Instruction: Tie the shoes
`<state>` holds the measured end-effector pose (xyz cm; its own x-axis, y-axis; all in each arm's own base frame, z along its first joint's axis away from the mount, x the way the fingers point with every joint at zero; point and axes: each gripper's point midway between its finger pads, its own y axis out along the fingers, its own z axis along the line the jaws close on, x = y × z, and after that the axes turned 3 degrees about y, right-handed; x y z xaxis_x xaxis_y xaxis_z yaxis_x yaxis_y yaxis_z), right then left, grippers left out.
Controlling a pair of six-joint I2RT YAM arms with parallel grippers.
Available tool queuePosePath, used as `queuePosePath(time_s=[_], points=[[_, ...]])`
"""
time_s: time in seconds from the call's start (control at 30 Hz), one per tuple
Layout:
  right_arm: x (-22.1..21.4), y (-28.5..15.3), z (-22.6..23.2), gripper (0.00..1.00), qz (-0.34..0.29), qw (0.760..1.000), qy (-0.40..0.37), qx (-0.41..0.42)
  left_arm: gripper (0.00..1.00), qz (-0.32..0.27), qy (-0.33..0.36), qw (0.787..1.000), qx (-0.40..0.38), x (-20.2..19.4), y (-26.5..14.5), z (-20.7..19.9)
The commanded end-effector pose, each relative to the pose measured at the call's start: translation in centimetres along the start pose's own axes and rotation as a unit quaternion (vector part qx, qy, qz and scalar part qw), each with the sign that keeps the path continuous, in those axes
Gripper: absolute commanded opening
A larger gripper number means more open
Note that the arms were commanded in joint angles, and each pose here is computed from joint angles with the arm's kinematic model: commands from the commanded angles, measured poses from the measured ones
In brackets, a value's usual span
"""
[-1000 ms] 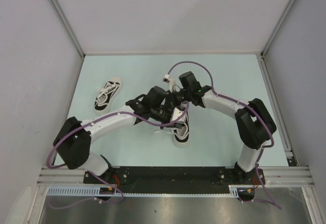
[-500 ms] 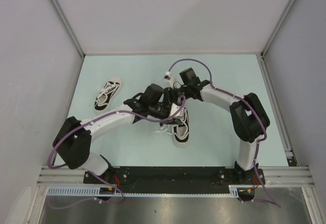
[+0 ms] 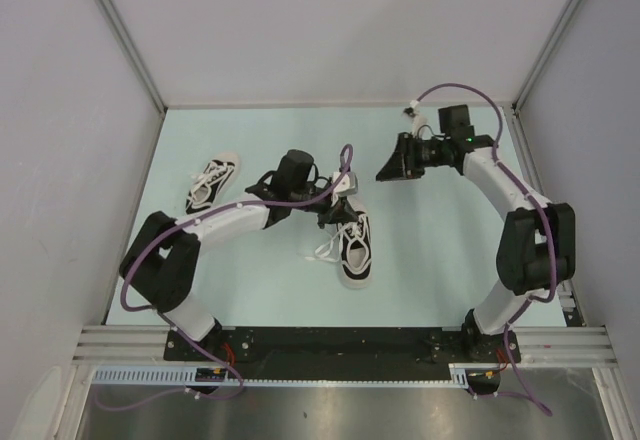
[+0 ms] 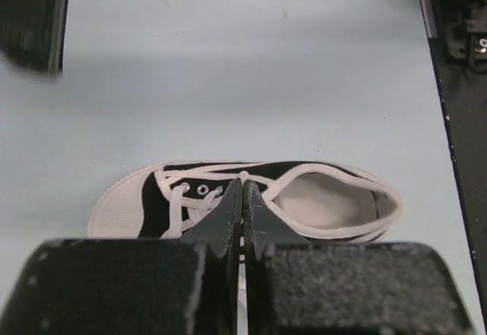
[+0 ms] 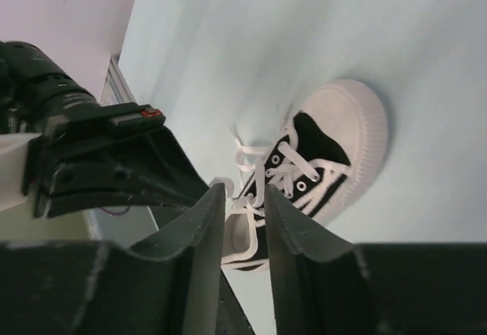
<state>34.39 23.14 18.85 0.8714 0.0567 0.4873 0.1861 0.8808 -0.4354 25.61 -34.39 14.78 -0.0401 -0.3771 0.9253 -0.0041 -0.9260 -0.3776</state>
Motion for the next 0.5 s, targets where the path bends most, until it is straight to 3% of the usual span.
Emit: queuePosePath(time_s=[0.0, 0.07, 0.27, 0.4, 0.47], points=[[1.1, -4.9, 1.5, 0.30, -0.034, 0.998, -0.043, -0.020, 0.00, -0.063, -0.033, 0.997, 0.006, 3.4, 0.7, 2.1], [0.1, -5.8, 1.3, 0.29, -0.027, 0.999, -0.033, -0.029, 0.00, -0.069, -0.039, 0.997, 0.022, 3.5, 0.9, 3.1], [-2.4, -6.3, 2.4, 0.30, 0.001, 0.990, -0.131, -0.059, 0.00, -0.078, -0.101, 0.991, 0.028, 2.8, 1.8, 4.4], [-3.5, -5.9, 4.9, 0.33, 0.020, 0.966, -0.250, -0.061, 0.00, -0.078, -0.139, 0.987, 0.024, 2.2, 2.3, 4.5], [-4.1, -6.1, 6.3, 0.36, 0.027, 0.943, -0.327, -0.057, 0.00, -0.076, -0.144, 0.986, 0.019, 1.7, 2.7, 4.5]])
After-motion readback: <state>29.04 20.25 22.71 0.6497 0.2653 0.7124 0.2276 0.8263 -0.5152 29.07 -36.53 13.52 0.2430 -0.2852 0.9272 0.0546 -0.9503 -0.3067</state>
